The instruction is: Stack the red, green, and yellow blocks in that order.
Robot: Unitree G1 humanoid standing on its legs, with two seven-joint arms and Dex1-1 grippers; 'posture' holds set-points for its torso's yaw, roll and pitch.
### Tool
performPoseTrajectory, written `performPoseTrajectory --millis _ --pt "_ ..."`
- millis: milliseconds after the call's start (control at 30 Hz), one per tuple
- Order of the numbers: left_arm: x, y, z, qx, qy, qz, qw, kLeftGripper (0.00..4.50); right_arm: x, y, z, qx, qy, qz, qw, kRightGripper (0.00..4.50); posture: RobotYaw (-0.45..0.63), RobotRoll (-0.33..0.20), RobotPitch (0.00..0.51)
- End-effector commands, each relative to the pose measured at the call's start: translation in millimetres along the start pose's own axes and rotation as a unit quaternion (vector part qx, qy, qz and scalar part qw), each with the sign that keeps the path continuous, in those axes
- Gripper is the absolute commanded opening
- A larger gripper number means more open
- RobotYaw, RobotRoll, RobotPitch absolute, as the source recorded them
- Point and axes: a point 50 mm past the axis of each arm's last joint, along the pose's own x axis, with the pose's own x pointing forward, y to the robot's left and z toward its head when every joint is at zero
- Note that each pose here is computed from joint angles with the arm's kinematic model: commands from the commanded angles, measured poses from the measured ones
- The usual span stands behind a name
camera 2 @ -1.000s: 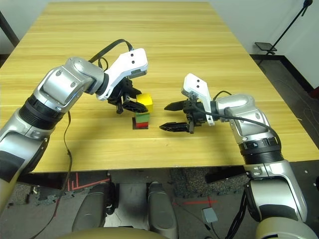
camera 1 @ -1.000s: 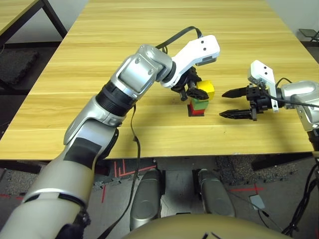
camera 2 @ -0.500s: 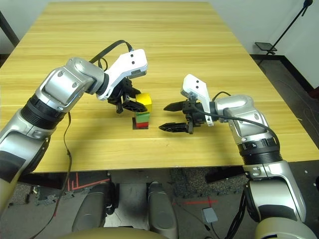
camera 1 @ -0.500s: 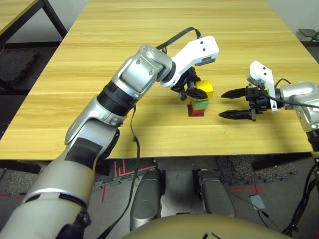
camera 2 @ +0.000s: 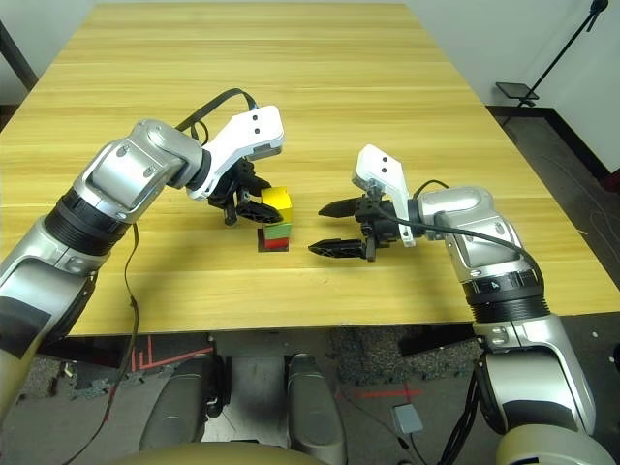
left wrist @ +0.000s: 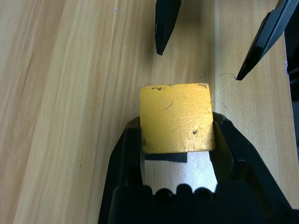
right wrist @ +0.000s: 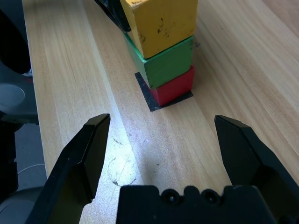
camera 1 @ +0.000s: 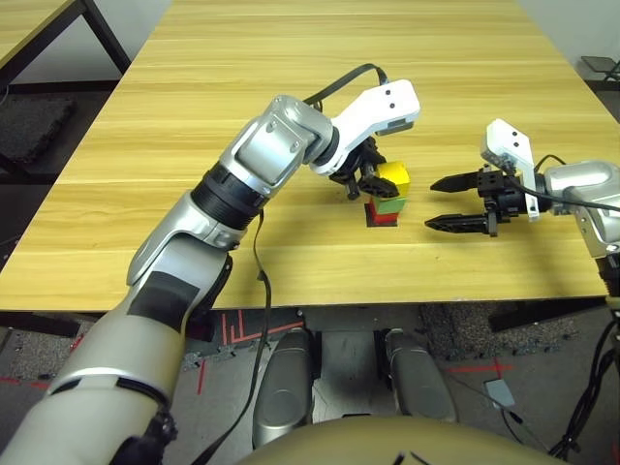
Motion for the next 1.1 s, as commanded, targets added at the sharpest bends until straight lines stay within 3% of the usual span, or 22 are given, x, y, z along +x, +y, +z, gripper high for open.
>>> performPoseTrajectory --millis 33,267,433,500,533,600,733,867,967,1100 --pt "6.9 -1.1 -8.6 -0.006 0.009 -0.004 1.0 2.04 -5.7 1.8 1.3 -0.001 -0.005 -0.006 1.0 4.5 0.16 0.035 0.114" --pt "6.7 -7.0 -0.2 -0.001 -0.022 0.003 1.0 4.44 -11.7 -0.7 0.0 0.003 -0.005 -0.013 1.0 4.5 0.18 0.016 0.104" --pt "-30.4 -9.2 26.9 -0.031 -0.156 0.071 0.985 4.48 -26.1 -6.6 5.0 -0.003 -0.013 -0.023 1.0 4.5 0.18 -0.015 0.117" --pt "-58.5 -10.3 21.8 -0.071 -0.206 0.135 0.967 4.48 -48.7 -14.6 8.0 0.008 -0.019 -0.072 0.997 4.5 0.18 -0.027 0.111" --pt "-70.5 -11.7 13.8 -0.095 -0.23 0.175 0.953 4.48 -64.2 -20.8 5.9 0.013 -0.018 -0.109 0.994 4.5 0.16 -0.059 0.108" --pt "-92.8 -13.9 -12.9 -0.14 -0.27 0.263 0.915 4.48 -90.6 -33.4 -2.1 0.036 -0.031 -0.2 0.979 4.5 0.16 -0.071 0.112" --pt "-116.1 -13.4 -85.3 -0.212 -0.306 0.47 0.8 4.48 -117.2 -60.4 -31.2 0.103 -0.144 -0.419 0.891 4.5 0.14 -0.084 0.107" --pt "-115.8 -23.1 -144.4 -0.225 -0.28 0.566 0.742 4.48 -118.6 -63.3 -58.3 0.12 -0.191 -0.504 0.834 4.5 0.12 -0.104 0.113" --pt "-103.8 -27.4 -167.6 -0.237 -0.264 0.601 0.716 4.48 -120.8 -63.4 -78.5 0.141 -0.186 -0.547 0.804 4.5 0.12 -0.105 0.116" --pt "-96.3 -30.5 -182.9 -0.228 -0.257 0.64 0.688 4.48 -120.8 -61.6 -98.4 0.158 -0.191 -0.595 0.765 4.5 0.13 -0.111 0.107"
